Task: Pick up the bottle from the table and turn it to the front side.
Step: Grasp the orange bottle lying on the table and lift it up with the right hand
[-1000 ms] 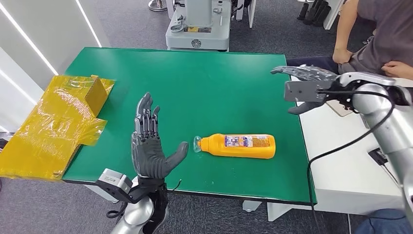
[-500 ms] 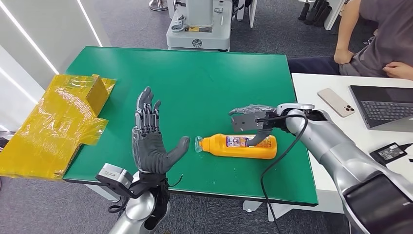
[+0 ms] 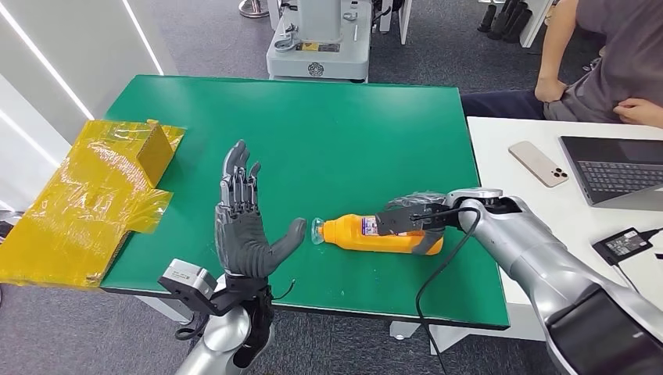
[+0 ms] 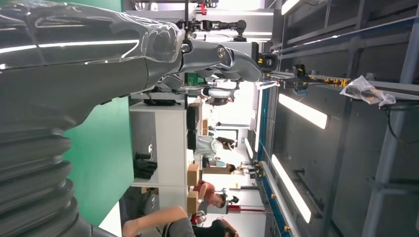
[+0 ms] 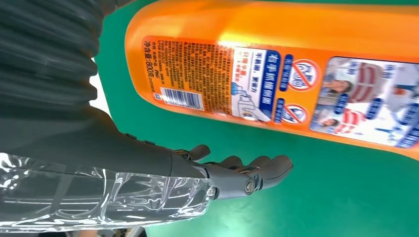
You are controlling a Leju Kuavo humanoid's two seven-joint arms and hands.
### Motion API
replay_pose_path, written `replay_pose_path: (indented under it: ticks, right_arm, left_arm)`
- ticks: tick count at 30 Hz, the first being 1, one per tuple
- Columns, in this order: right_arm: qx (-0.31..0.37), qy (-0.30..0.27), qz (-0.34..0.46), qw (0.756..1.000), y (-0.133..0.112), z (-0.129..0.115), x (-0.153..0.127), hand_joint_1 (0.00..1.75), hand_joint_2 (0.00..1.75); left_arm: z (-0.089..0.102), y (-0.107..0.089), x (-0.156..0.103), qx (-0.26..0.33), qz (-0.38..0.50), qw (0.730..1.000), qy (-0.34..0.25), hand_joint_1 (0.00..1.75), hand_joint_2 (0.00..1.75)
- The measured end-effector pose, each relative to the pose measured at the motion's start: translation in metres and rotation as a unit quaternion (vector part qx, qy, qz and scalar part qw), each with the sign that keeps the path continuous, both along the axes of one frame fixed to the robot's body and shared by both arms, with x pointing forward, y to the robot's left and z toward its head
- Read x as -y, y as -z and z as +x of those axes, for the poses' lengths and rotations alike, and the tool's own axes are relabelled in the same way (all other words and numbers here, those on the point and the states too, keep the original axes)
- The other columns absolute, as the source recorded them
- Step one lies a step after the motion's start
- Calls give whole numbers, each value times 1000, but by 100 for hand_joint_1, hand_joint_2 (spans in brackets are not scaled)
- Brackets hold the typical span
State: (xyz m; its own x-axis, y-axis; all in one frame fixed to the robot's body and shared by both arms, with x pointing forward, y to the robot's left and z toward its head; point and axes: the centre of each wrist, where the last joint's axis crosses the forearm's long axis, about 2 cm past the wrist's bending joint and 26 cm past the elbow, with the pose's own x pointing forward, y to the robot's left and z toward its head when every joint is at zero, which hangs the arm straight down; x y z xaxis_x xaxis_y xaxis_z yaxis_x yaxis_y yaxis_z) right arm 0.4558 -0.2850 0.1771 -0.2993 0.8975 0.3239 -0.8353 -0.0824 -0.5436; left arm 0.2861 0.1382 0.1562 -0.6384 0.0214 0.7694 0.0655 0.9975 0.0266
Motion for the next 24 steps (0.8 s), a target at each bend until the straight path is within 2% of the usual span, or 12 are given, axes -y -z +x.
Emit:
replay_pose_path:
  ticks: [17, 18, 20, 21, 22, 24]
  right_arm:
    - [11, 14, -6, 1000, 28, -14, 6, 0, 175]
    - [15, 15, -5, 1000, 29, -14, 6, 27, 175]
    - [22, 15, -3, 1000, 31, -15, 5, 99, 175]
    - [26, 14, -2, 1000, 32, -16, 5, 141, 175]
    - [29, 12, 0, 1000, 33, -16, 5, 157, 175]
    - [33, 5, 6, 999, 34, -17, 6, 172, 175]
  left_arm:
    - [0, -1, 1, -1, -5, 1000, -7, 0, 175]
    - [0, -1, 1, -1, -5, 1000, -8, 0, 175]
    - [0, -1, 1, -1, -5, 1000, -9, 0, 175]
    - [0, 0, 1, -1, -5, 1000, -10, 0, 175]
    - [0, 0, 1, -2, -5, 1000, -10, 0, 175]
    - [0, 0, 1, -2, -5, 1000, -11, 0, 175]
